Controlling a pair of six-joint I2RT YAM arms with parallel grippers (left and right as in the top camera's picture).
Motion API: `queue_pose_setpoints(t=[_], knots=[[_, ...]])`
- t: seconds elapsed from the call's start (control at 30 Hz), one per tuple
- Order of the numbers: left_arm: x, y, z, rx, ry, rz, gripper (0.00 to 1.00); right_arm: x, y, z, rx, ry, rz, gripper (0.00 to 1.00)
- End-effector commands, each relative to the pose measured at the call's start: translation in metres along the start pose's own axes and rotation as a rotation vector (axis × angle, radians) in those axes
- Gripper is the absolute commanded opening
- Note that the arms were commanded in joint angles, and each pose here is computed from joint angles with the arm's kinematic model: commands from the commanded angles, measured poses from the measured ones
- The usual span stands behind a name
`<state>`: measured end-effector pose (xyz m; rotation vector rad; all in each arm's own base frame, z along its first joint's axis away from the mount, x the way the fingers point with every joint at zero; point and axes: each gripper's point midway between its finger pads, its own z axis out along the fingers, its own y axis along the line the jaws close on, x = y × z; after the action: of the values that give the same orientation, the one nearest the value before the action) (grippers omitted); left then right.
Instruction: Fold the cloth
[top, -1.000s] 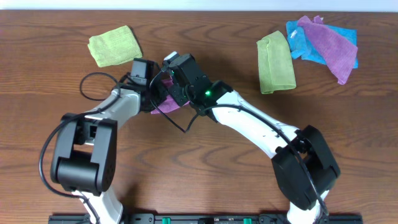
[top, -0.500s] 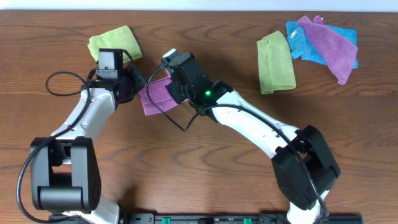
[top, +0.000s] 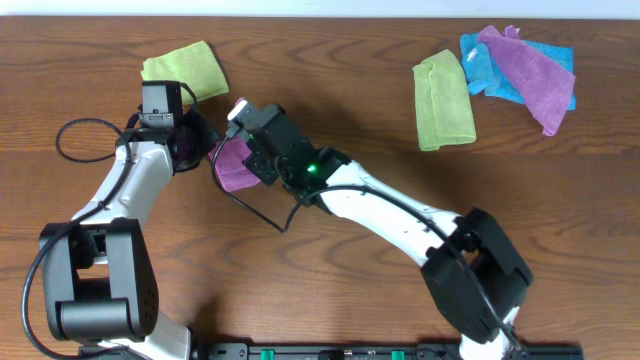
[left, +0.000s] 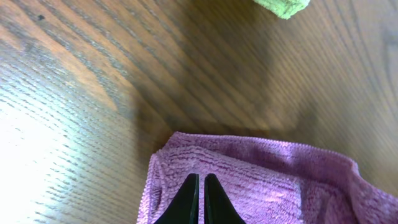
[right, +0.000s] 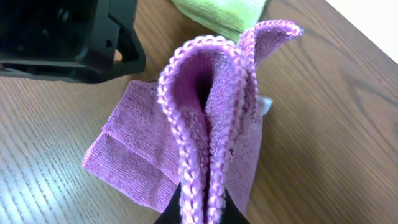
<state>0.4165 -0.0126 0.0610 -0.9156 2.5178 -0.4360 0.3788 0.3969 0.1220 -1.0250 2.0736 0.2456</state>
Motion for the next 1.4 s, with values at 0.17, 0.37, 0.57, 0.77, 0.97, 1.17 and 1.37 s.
queue_pose_setpoints(t=[0.17,0.37,0.57,0.77,0.97,1.17,1.37], knots=[[-0.019,0.018,-0.008,-0.078,-0.066,0.006,0.06,-0.002,0.021,0.015,-0.008,-0.017,-0.084,0.01],[-0.038,0.041,-0.014,-0.1,-0.094,-0.057,0.06,-0.003,0.029,0.021,-0.018,-0.033,-0.089,0.01],[-0.048,0.056,-0.018,-0.113,-0.111,-0.096,0.06,0.003,0.046,0.033,-0.048,-0.037,-0.103,0.01],[-0.051,0.059,-0.019,-0.116,-0.116,-0.106,0.06,0.013,0.069,0.047,-0.078,-0.034,-0.114,0.01],[-0.05,0.058,-0.018,-0.102,-0.107,-0.108,0.06,0.022,0.087,0.055,-0.104,-0.021,-0.119,0.15],[-0.051,0.057,-0.019,-0.101,-0.11,-0.108,0.06,0.021,0.098,0.053,-0.119,-0.025,-0.132,0.43],[-0.066,0.062,-0.029,-0.095,-0.144,-0.13,0.06,0.017,0.097,0.044,-0.121,-0.021,-0.134,0.59]])
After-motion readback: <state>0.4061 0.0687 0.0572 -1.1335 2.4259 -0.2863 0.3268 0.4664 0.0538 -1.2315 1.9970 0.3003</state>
